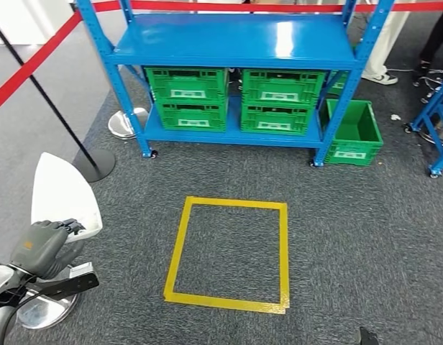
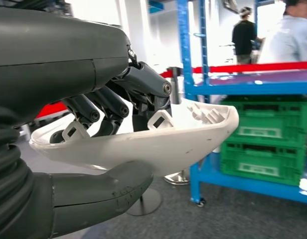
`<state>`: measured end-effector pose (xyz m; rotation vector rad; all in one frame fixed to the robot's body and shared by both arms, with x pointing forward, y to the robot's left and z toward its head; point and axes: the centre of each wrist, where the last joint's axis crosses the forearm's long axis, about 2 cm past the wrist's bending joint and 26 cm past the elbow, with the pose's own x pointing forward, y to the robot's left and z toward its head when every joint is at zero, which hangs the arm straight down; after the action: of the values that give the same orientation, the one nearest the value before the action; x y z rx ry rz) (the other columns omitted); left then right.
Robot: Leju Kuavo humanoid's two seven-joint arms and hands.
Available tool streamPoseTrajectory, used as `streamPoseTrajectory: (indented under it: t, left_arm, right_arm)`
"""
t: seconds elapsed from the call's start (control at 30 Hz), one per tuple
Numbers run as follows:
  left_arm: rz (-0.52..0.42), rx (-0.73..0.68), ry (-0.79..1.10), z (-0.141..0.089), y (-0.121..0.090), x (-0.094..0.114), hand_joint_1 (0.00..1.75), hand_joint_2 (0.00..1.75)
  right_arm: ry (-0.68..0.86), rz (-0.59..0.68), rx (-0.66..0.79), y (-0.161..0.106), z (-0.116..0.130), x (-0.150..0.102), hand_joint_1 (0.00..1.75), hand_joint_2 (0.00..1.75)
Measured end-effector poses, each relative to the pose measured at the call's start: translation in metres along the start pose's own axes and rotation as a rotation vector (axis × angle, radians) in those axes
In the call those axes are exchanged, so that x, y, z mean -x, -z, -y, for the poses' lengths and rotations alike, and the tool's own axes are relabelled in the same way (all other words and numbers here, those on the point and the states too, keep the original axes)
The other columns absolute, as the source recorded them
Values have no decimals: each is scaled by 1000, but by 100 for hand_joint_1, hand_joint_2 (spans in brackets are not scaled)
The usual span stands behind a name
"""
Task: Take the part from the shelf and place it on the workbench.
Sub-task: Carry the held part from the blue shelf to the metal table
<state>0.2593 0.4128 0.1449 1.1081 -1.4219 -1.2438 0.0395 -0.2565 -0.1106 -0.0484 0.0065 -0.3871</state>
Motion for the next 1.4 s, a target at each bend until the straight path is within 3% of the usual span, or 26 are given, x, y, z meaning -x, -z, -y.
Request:
streamPoseTrajectory:
  t: [1.4]
  left_arm:
    - [-17,0,17,4,-21,-7,175,175]
  right_arm:
    - [-42,59,101,0,4,0,0,0]
